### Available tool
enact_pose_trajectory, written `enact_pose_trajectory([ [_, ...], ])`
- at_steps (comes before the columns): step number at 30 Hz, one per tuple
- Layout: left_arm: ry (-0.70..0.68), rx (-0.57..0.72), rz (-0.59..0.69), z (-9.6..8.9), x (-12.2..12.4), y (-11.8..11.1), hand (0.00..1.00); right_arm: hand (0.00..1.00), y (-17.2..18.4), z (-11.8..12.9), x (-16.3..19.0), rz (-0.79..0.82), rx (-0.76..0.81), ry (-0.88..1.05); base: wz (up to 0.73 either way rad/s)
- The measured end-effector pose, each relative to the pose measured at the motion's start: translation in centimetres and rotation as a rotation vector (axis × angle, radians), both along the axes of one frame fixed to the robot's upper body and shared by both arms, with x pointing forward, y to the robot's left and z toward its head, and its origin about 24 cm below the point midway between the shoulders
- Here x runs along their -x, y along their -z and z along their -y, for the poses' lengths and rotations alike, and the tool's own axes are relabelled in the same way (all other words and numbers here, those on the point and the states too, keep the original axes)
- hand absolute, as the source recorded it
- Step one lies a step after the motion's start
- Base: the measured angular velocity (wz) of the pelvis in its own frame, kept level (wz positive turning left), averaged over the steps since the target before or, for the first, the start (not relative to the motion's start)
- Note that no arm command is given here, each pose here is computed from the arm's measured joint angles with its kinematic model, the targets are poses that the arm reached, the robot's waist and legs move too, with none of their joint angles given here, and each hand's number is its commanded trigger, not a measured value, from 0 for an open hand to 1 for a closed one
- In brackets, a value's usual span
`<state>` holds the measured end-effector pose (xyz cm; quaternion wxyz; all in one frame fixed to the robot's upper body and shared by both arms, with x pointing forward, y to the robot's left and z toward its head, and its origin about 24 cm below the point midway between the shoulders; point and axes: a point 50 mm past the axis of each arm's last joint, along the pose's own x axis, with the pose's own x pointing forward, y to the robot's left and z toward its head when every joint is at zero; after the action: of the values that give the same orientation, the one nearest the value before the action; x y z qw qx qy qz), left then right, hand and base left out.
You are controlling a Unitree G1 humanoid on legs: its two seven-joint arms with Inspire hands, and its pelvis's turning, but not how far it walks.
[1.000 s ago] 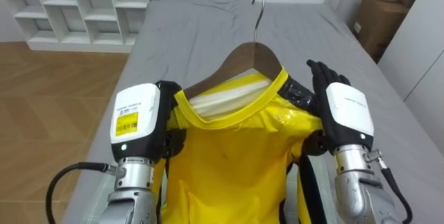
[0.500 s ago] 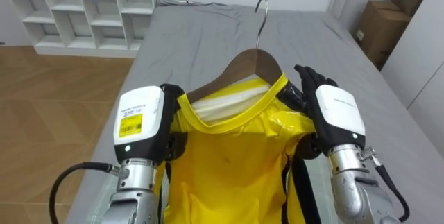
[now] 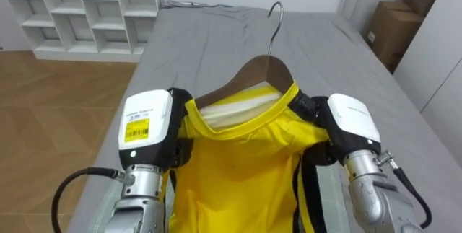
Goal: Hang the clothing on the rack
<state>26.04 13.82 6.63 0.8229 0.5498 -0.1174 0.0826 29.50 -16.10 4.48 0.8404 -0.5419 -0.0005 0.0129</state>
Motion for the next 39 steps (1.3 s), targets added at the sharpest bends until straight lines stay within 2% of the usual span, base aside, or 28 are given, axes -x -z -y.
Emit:
enact_pose_trajectory([
  [17, -0.015, -0.006, -0.007, -0.3, -0.1, 0.0, 1.0, 1.0, -0.3, 0.0, 0.0, -0.019, -0.011, -0.017, 0.0],
  [18, -0.015, -0.006, -0.008, -0.3, -0.1, 0.0, 0.66, 1.0, -0.3, 0.0, 0.0, -0.02, -0.012, -0.016, 0.0],
  [19, -0.014, -0.006, -0.01, -0.3, -0.1, 0.0, 0.2, 1.0, -0.2, 0.0, 0.0, -0.022, -0.014, -0.016, 0.0],
  [20, -0.013, -0.006, -0.012, -0.3, -0.1, 0.0, 0.0, 1.0, -0.2, 0.0, 0.0, -0.023, -0.014, -0.015, 0.0],
  [24, -0.01, 0.002, -0.015, -0.2, -0.1, 0.0, 0.0, 1.0, -0.2, -0.1, 0.1, -0.026, -0.017, -0.019, 0.0],
  [29, 0.009, 0.082, -0.037, 0.3, 0.0, 0.1, 0.0, 1.0, 0.8, -0.8, 0.7, -0.058, -0.04, -0.028, 0.0],
  [34, 0.018, 0.089, -0.047, 0.5, 0.0, 0.2, 0.0, 1.0, 1.0, -0.7, 0.9, -0.066, -0.044, -0.02, 0.0],
  [39, 0.052, 0.139, -0.06, 1.4, 0.2, 0.3, 0.0, 1.0, 1.5, -0.9, 1.0, -0.07, -0.052, -0.034, 0.0],
])
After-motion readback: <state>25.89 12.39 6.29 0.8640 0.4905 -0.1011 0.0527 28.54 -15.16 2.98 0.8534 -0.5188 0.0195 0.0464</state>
